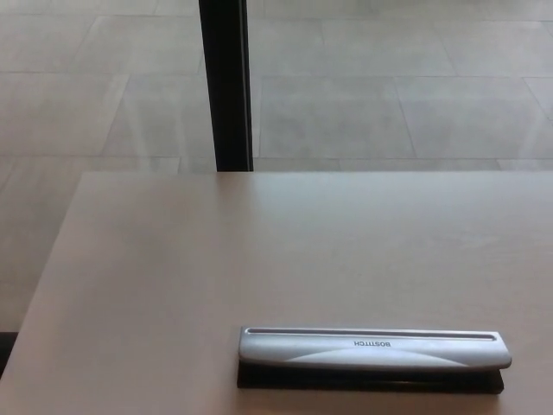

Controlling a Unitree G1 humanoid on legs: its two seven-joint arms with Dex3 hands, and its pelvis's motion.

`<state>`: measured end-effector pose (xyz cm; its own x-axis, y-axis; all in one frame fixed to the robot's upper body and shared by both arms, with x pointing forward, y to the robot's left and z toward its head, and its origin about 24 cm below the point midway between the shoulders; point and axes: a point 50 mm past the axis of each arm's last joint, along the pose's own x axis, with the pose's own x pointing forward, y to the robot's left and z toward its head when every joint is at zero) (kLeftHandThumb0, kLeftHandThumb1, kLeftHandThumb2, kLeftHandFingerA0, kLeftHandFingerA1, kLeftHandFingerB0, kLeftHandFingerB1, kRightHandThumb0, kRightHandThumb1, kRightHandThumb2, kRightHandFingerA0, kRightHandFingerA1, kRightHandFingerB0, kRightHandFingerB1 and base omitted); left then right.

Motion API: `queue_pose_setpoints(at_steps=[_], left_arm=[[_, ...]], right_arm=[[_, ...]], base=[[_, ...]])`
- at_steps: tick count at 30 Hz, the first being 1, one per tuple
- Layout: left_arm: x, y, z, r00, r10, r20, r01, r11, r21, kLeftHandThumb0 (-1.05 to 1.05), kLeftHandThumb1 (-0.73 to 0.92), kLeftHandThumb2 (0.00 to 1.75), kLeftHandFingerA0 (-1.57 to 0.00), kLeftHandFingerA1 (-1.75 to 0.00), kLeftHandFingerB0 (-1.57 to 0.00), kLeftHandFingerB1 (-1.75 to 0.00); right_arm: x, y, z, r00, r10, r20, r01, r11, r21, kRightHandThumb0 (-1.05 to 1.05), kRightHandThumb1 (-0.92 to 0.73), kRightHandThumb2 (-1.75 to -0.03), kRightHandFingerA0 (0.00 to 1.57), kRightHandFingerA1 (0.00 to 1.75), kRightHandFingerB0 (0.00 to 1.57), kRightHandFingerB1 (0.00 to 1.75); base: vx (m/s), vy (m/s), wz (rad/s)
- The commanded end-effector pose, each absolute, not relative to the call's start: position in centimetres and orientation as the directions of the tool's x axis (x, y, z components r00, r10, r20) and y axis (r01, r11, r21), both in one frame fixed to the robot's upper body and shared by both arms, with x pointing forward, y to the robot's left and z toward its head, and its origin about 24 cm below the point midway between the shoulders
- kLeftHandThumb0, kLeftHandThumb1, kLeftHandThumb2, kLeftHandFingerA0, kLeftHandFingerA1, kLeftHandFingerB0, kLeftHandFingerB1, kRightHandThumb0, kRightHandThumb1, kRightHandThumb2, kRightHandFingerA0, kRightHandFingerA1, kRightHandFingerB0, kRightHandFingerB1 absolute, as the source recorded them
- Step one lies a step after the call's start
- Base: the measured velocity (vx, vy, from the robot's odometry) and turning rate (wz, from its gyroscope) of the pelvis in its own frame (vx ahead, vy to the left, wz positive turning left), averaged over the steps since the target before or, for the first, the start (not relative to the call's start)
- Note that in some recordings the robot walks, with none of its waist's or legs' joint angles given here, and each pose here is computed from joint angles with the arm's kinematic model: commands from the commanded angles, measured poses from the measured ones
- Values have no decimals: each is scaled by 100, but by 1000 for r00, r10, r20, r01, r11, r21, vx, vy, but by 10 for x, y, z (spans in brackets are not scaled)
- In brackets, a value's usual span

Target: A hole pucnch is kept on the middle on the desk infront of the robot and the robot uses both its hands as fists to press on it and use it

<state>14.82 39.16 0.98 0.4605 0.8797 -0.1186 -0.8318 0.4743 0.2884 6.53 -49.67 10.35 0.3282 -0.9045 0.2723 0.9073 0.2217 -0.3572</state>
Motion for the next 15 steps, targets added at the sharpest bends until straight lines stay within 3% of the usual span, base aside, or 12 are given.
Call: queue_pose_setpoints(at_steps=[1, 2, 4, 5, 6, 9, 10, 11, 12, 13, 14, 15], left_arm=[[26, 404, -69, 85, 866, -492, -870, 306, 388, -34, 65, 60, -86, -108, -72, -58], [18, 400, -75, 70, 848, -525, -852, 324, 411, -39, 60, 58, -95, -115, -76, -58], [5, 389, -87, 39, 817, -576, -764, 396, 510, -44, 68, 60, -100, -79, -84, -57], [-6, 380, -98, 15, 762, -647, -678, 483, 554, -38, 56, 94, -84, -77, -66, -67], [-12, 375, -102, 30, 730, -683, -643, 538, 546, -33, 70, 61, -82, -63, -70, -53], [-21, 371, -105, 18, 718, -695, -595, 567, 570, -35, 66, 58, -85, -61, -65, -49], [-22, 371, -104, 34, 722, -691, -581, 577, 574, -48, 69, 61, -88, -60, -67, -49], [-25, 370, -104, 63, 725, -686, -563, 593, 576, -47, 71, 61, -84, -52, -58, -43], [-25, 369, -104, 82, 718, -691, -574, 601, 557, -46, 70, 61, -85, -60, -59, -44], [-26, 370, -104, 100, 711, -696, -578, 611, 541, -46, 70, 61, -85, -60, -59, -44], [-25, 371, -104, 90, 700, -709, -592, 610, 527, -45, 68, 58, -83, -58, -56, -44], [-27, 374, -102, 80, 677, -732, -623, 607, 494, -49, 65, 61, -72, -55, -55, -46]], right_arm=[[-2, -481, 9, -69, -980, -188, 982, -34, -185, -55, -78, -62, 76, 89, 54, 61], [-2, -477, 2, -62, -972, -225, 981, -18, -193, -53, -78, -63, 69, 78, 49, 58], [-3, -469, -12, -69, -951, -301, 980, -9, -198, -46, -76, -61, 67, 112, 54, 64], [-6, -463, -23, -81, -927, -367, 979, -5, -204, -40, -70, -62, 85, 147, 53, 67], [-7, -459, -29, -91, -914, -394, 978, -8, -209, -45, -70, -65, 88, 147, 57, 68], [3, -448, -40, -45, -911, -409, 953, 84, -290, -47, -68, -61, 92, 155, 57, 72], [5, -445, -43, -28, -908, -417, 955, 99, -278, -35, -61, -66, 105, 175, 78, 165], [9, -440, -47, 1, -902, -432, 960, 123, -253, -37, -61, -68, 107, 175, 78, 123], [11, -437, -50, 22, -896, -444, 963, 138, -230, -34, -64, -68, 108, 175, 78, 146], [13, -434, -51, 38, -891, -452, 964, 153, -220, -34, -64, -68, 108, 175, 78, 146], [15, -430, -56, 59, -868, -493, 960, 184, -209, -36, -65, -69, 106, 175, 74, 123], [18, -425, -61, 58, -866, -497, 966, 175, -192, -22, -57, -74, 114, 173, 70, 118]], base=[[0, 0, 0], [0, 0, 0], [0, 0, 0], [0, 0, 0], [0, 0, 0], [0, 0, 0], [0, 0, 0], [0, 0, 0], [0, 0, 0], [0, 0, 0], [0, 0, 0], [0, 0, 0]])
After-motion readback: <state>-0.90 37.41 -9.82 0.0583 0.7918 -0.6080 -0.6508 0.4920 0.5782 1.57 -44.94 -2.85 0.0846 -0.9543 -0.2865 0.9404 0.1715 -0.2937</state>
